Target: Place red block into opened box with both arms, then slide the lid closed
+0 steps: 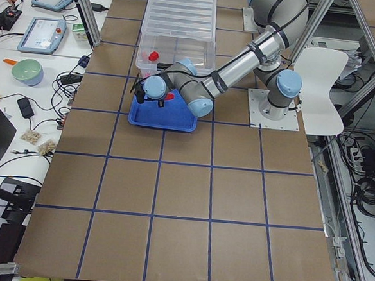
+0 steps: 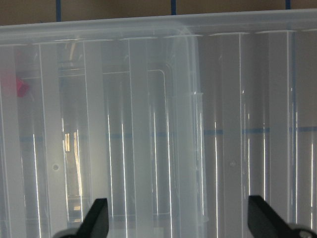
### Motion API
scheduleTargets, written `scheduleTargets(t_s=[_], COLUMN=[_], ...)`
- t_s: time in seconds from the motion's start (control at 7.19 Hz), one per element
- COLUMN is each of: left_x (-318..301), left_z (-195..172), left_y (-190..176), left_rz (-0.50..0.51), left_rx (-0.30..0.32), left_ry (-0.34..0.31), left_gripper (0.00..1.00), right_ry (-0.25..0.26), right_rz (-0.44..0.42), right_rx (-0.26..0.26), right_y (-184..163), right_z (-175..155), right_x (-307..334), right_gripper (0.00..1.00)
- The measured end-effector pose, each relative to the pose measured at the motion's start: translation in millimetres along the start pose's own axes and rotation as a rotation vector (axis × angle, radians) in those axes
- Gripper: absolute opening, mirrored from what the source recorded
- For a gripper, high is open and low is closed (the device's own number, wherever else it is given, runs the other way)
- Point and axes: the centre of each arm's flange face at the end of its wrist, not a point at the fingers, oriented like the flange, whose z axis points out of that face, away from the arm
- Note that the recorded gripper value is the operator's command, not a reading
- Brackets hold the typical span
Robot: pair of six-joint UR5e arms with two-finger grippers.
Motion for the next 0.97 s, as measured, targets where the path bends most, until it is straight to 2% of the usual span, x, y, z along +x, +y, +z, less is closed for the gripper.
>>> scheduleTargets(t_s=[0.14,0.28,0.42,0.56,0.7,0.83,0.97], left_x=[32.3,79.4,141.4,204.7,246.4,268.6,278.5], left_z=[-41.7,-68.6,-75.1,-63.5,-44.8,-22.5,4.8], left_y=[-0.7,1.4,9.0,19.8,26.5,27.4,26.8], left_rz=[-0.008,0.015,0.069,0.129,0.175,0.195,0.212], left_rx=[0.01,0.026,0.036,0.057,0.078,0.089,0.101], left_ry=[-0.041,-0.104,-0.199,-0.276,-0.31,-0.32,-0.323], left_gripper=[0.07,0.07,0.08,0.08,0.08,0.1,0.18], right_ry=[0.001,0.001,0.002,0.003,0.005,0.009,0.014], right_rz=[-0.002,-0.003,-0.004,-0.004,-0.005,-0.006,-0.004], right_rx=[0.002,0.002,0.002,0.002,0.002,0.002,0.001], right_y=[-0.2,-0.3,-0.4,-0.6,-0.8,-0.9,-1.5], right_z=[-0.5,-0.5,-0.4,-0.4,-0.5,-0.5,-0.4], right_x=[0.1,0.1,0.1,0.4,1.4,2.6,5.3], right_gripper=[1.0,1.0,1.0,1.0,1.0,1.0,1.0])
